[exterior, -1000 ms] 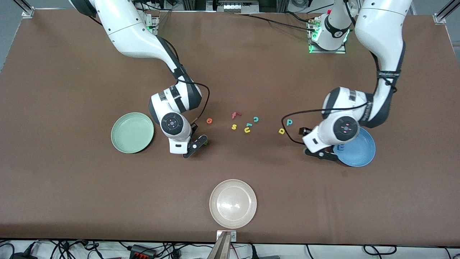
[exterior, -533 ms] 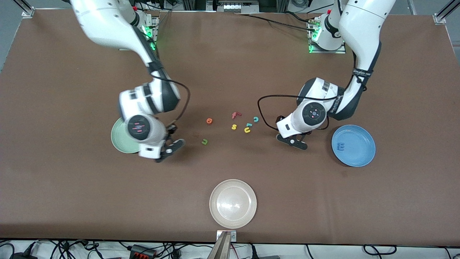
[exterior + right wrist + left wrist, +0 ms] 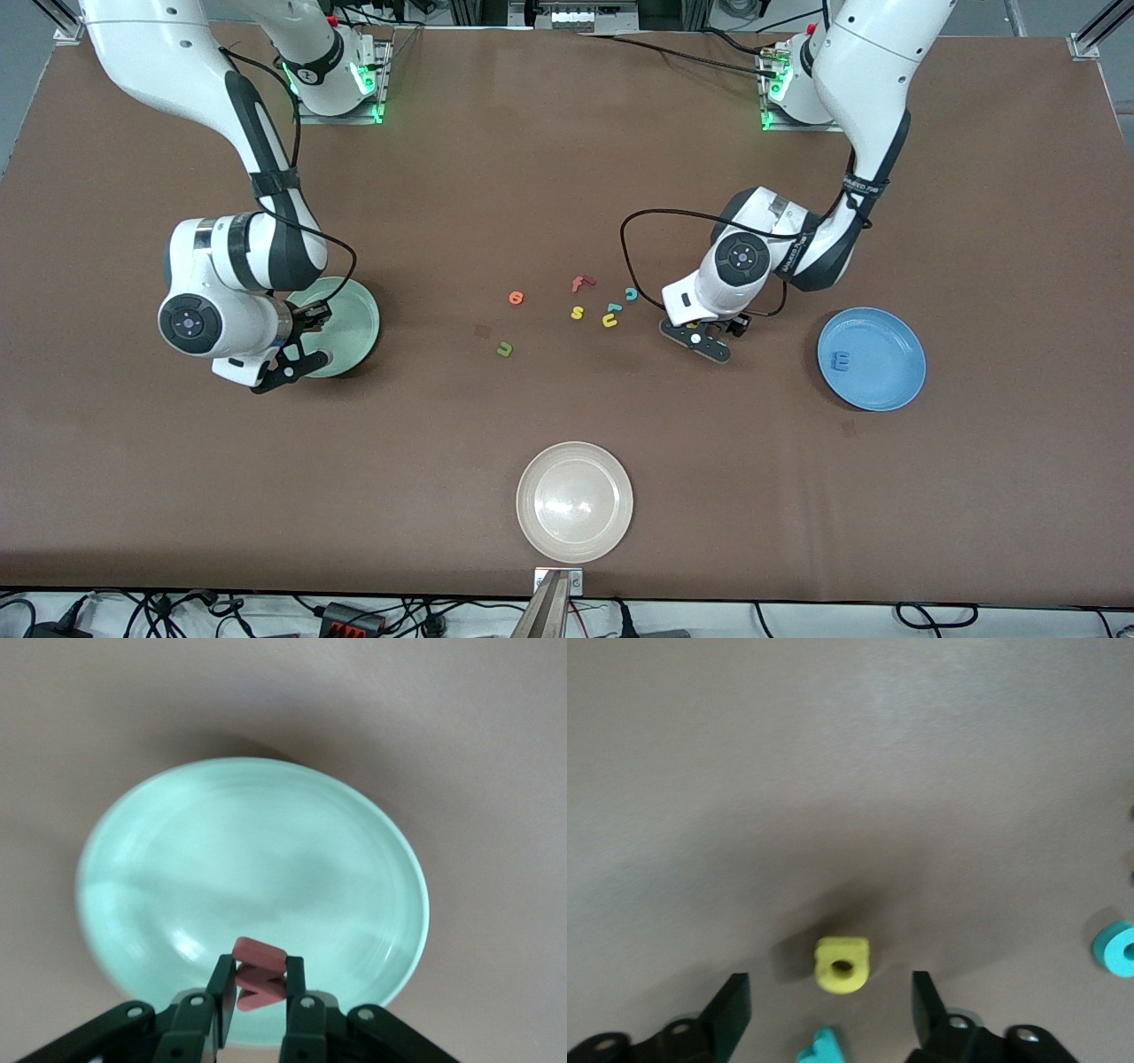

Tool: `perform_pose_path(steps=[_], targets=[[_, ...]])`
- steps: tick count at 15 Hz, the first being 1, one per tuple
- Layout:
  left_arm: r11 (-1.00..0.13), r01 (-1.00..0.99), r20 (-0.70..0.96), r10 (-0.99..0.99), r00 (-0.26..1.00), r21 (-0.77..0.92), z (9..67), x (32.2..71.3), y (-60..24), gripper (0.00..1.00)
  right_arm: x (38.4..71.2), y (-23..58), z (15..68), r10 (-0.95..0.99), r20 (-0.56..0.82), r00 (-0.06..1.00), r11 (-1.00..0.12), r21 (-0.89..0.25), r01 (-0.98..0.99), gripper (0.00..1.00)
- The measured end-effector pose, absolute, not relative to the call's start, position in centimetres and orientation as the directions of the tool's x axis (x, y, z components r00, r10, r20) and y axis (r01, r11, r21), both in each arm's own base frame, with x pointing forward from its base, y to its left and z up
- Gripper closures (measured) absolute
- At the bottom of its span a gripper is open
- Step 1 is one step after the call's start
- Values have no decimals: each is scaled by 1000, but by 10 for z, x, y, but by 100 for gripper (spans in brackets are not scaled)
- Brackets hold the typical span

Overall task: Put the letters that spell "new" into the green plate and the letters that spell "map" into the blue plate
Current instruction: 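Lower the pink m onto the green plate while the left gripper grasps yellow a, then place the yellow a on the blue plate while the right gripper reaches green c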

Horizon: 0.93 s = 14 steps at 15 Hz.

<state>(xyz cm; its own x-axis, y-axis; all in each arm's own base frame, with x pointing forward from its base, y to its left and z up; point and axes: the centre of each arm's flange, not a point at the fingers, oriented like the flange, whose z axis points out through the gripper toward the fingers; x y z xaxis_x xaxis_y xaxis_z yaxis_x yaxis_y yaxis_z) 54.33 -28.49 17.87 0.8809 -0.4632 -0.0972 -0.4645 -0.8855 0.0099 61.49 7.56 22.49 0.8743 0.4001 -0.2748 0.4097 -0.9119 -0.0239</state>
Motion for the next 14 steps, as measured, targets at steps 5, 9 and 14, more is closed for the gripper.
perform_pose_path(steps=[5, 9, 14], targets=[[-881, -473, -84, -472, 878, 14, 169, 542, -290, 42, 603, 63, 198, 383, -253, 889, -919, -8, 393, 74], [-882, -472, -78, -471, 879, 12, 173, 543, -289, 73, 610, 65, 213, 368, -220, 903, -926, 2, 378, 41], [-906, -424, -109, -420, 901, -10, 194, 564, -260, 73, 637, 132, 268, 305, -77, 949, -952, -45, 303, 0]])
